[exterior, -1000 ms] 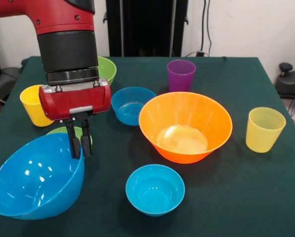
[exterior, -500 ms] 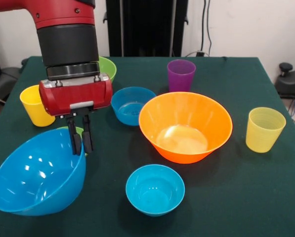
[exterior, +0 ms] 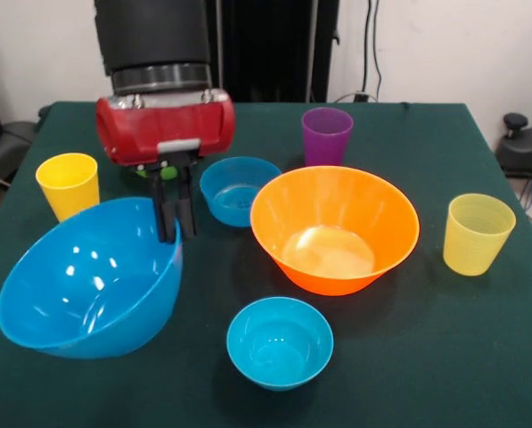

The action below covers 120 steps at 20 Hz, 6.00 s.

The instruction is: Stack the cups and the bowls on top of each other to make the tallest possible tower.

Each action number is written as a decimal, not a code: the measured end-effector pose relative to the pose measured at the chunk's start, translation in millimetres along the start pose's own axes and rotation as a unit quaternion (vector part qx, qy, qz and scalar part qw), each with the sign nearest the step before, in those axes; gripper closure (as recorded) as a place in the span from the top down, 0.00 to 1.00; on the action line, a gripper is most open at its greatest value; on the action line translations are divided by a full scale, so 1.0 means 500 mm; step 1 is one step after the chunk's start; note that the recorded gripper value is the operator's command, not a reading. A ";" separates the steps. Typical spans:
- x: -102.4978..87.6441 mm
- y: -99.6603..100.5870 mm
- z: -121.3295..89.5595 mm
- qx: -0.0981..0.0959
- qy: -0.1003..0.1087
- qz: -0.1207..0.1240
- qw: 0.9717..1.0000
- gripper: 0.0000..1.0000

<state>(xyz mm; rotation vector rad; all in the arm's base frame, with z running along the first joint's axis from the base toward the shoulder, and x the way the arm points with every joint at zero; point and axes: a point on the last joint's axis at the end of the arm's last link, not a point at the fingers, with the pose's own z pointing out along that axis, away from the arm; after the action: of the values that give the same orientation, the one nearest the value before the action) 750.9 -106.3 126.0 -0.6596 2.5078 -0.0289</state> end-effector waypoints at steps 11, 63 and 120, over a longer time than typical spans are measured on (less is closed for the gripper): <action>-0.093 0.052 -0.061 0.010 -0.002 -0.013 1.000 0.00; -0.006 0.364 -0.135 0.038 0.133 0.084 0.987 0.00; 0.024 0.474 0.012 0.091 0.178 0.151 0.968 0.00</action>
<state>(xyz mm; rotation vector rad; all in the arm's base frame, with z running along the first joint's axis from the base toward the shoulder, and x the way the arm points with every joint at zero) 638.4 97.1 78.7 -0.2034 2.8795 -0.2858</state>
